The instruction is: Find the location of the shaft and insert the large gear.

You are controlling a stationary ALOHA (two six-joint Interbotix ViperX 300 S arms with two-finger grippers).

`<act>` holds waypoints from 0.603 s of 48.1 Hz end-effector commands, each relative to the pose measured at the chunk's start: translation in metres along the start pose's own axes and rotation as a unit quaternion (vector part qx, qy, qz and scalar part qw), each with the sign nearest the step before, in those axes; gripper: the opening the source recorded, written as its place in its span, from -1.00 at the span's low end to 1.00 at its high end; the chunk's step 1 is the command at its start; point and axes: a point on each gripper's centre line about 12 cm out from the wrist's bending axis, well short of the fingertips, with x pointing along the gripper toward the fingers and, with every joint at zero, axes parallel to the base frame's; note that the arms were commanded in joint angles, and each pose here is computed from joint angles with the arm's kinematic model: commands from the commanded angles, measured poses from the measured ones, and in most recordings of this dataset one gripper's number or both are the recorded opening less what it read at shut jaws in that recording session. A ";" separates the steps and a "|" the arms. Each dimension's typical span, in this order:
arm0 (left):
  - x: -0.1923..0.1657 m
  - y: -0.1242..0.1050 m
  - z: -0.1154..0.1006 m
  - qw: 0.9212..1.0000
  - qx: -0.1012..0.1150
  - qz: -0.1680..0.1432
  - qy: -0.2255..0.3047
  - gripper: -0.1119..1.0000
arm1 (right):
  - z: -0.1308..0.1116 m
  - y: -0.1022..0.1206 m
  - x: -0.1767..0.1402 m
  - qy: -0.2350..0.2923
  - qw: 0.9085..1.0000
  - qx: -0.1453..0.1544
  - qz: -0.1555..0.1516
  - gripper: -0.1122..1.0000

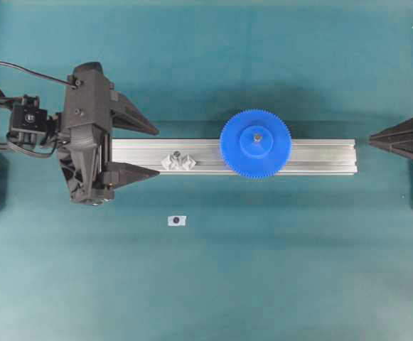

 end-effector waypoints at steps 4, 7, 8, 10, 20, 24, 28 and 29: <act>-0.003 -0.002 0.008 1.000 0.003 -0.003 -0.014 0.66 | 0.004 0.001 0.001 -0.004 1.000 0.006 0.001 -0.77; -0.003 -0.002 0.008 1.000 0.003 -0.003 -0.014 0.66 | 0.004 0.000 0.001 -0.005 1.000 0.007 0.000 -0.77; -0.003 -0.002 0.008 1.000 0.003 -0.003 -0.014 0.66 | 0.004 0.000 0.001 -0.005 1.000 0.006 0.000 -0.77; -0.003 -0.003 0.008 1.000 0.004 -0.004 -0.014 0.66 | 0.005 0.000 0.000 -0.006 1.000 0.007 0.000 -0.77; -0.002 -0.003 0.007 1.000 0.004 -0.005 -0.013 0.66 | 0.004 0.000 0.001 -0.005 1.000 0.007 0.000 -0.77; -0.003 -0.003 0.008 1.000 0.006 -0.005 -0.014 0.66 | 0.004 0.000 0.001 -0.005 1.000 0.007 0.000 -0.77; -0.003 -0.003 0.008 1.000 0.004 -0.005 -0.014 0.66 | 0.004 0.000 0.001 -0.005 1.000 0.007 0.000 -0.77; -0.002 -0.003 0.007 1.000 0.004 -0.005 -0.013 0.66 | 0.004 0.000 0.001 -0.005 1.000 0.006 0.000 -0.77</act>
